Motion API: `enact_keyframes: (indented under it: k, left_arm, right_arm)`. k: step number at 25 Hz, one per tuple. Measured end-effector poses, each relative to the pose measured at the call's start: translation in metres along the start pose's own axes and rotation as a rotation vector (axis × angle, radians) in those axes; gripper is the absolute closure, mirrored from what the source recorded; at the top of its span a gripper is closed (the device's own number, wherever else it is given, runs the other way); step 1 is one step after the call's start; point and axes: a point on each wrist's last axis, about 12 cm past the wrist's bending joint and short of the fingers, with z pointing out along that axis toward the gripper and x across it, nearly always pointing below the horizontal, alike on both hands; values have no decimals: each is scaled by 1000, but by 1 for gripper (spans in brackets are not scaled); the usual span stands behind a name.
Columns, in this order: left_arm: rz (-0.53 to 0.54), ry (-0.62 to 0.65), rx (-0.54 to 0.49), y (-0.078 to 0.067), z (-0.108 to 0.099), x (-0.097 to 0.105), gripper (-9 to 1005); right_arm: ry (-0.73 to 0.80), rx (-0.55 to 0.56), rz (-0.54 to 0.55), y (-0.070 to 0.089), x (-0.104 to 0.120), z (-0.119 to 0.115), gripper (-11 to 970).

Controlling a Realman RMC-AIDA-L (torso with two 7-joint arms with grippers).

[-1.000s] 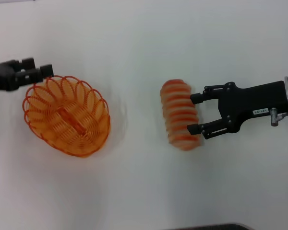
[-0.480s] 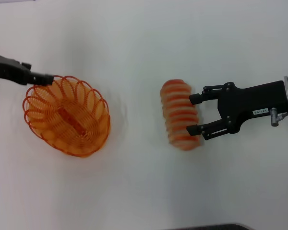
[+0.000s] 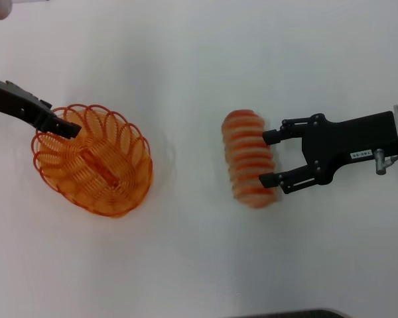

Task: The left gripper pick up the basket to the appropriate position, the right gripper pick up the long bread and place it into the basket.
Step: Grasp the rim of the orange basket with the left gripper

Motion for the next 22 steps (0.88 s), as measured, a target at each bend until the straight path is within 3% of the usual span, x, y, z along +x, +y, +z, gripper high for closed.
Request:
enact_keyframes:
  k: [11, 19, 22]
  left_arm:
    - [43, 67, -46, -8, 10, -5, 203]
    - [73, 83, -79, -10, 13, -11, 339]
    - [74, 81, -82, -10, 13, -11, 440]
  right_arm:
    - [1, 0, 0, 0, 0, 0, 62]
    - [0, -1, 0, 0, 0, 1, 61]
    - [0, 2, 2, 0, 0, 1, 61]
